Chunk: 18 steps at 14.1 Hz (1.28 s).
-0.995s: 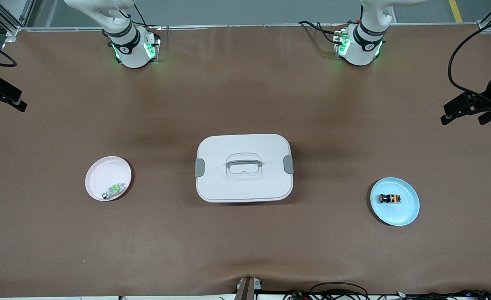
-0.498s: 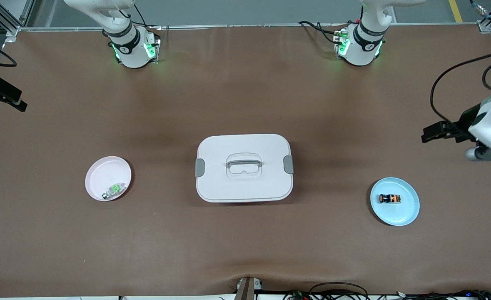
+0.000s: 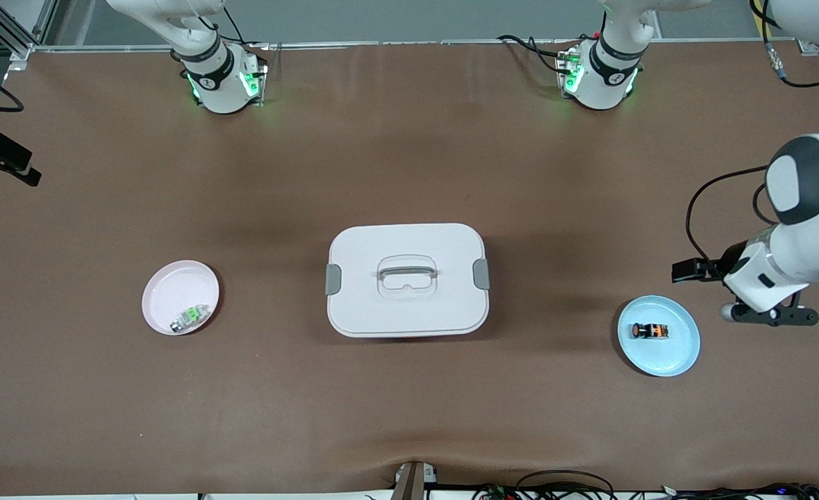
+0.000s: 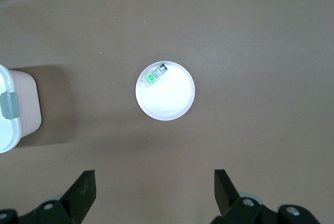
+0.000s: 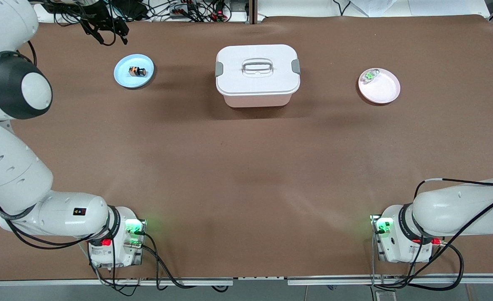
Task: Transfer orange switch to right arm and place
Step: 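Reach the left gripper down to the orange switch on the blue plate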
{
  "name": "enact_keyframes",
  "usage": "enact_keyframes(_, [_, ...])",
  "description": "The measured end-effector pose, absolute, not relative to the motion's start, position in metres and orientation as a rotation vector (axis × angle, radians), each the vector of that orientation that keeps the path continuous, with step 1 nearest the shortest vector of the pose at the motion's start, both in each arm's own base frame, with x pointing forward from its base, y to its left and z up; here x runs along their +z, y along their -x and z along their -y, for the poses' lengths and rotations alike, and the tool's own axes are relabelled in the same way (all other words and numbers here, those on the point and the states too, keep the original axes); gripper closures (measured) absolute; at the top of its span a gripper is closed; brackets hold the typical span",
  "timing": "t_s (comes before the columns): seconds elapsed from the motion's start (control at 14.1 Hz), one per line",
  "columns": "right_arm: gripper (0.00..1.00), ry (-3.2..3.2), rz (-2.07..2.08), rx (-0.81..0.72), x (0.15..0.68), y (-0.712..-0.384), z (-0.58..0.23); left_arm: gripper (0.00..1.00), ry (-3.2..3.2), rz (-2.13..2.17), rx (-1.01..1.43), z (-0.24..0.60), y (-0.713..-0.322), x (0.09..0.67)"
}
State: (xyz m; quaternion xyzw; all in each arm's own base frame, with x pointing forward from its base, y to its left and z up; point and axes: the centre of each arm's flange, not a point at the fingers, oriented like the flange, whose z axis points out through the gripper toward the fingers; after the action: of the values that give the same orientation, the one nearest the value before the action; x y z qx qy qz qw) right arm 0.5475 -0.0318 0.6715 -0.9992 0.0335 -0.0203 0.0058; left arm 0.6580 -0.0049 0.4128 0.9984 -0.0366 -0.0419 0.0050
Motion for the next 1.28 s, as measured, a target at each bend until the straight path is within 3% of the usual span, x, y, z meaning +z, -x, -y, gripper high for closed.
enact_keyframes(0.64, [0.0, 3.128, -0.107, -0.063, 0.672, -0.547, 0.032, 0.0, -3.146, 0.13, -0.107, 0.008, -0.688, 0.296])
enact_keyframes(1.28, [0.0, 3.128, -0.109, -0.063, 0.672, -0.547, 0.033, 0.0, -3.155, 0.105, -0.036, -0.004, -0.698, 0.246])
